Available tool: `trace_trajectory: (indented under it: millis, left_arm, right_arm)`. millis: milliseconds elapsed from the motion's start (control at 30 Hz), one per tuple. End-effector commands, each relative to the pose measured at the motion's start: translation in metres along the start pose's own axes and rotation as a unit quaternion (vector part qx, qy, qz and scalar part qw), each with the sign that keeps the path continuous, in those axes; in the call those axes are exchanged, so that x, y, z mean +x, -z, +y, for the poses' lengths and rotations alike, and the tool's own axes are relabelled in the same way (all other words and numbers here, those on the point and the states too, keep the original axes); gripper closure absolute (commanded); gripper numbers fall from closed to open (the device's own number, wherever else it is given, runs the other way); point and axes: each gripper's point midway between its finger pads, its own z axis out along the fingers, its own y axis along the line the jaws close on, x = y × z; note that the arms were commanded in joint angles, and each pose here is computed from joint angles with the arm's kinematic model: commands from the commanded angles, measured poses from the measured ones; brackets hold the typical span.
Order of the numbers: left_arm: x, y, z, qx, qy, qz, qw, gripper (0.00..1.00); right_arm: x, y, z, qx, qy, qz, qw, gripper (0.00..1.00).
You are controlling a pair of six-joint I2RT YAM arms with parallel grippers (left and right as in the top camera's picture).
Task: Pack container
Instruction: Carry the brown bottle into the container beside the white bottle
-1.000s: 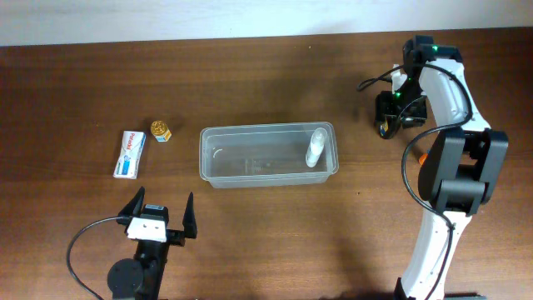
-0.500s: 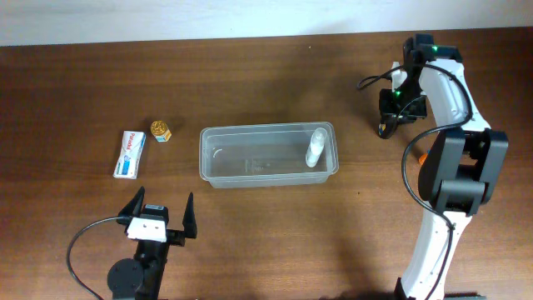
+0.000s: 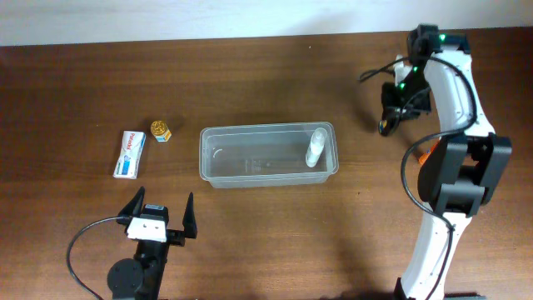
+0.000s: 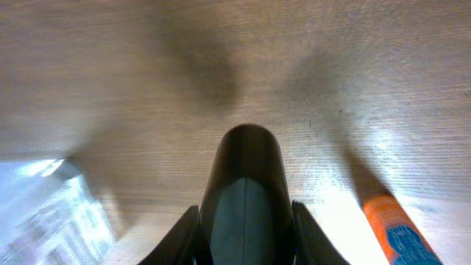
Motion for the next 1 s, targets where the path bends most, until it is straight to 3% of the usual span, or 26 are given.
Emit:
trace_trajectory:
  millis: [0, 333, 600, 967]
  left_arm:
    - [0.001, 0.0, 0.001, -0.003, -0.006, 0.0, 1.0, 0.01]
    - [0.001, 0.0, 0.001, -0.003, -0.006, 0.0, 1.0, 0.01]
    - [0.001, 0.0, 0.001, -0.003, -0.006, 0.0, 1.0, 0.01]
    - [0.001, 0.0, 0.001, -0.003, -0.006, 0.0, 1.0, 0.01]
  right_arm:
    - [-0.008, 0.08, 0.037, -0.016, 0.035, -0.097, 0.995, 0.78]
    - [0.017, 0.152, 0.144, -0.052, 0.107, -0.183, 0.976, 0.77]
    - [0.054, 0.147, 0.213, -0.074, 0.128, -0.162, 0.976, 0.77]
    - [0.085, 0.127, 0.255, -0.019, 0.123, -0.157, 0.98, 0.77]
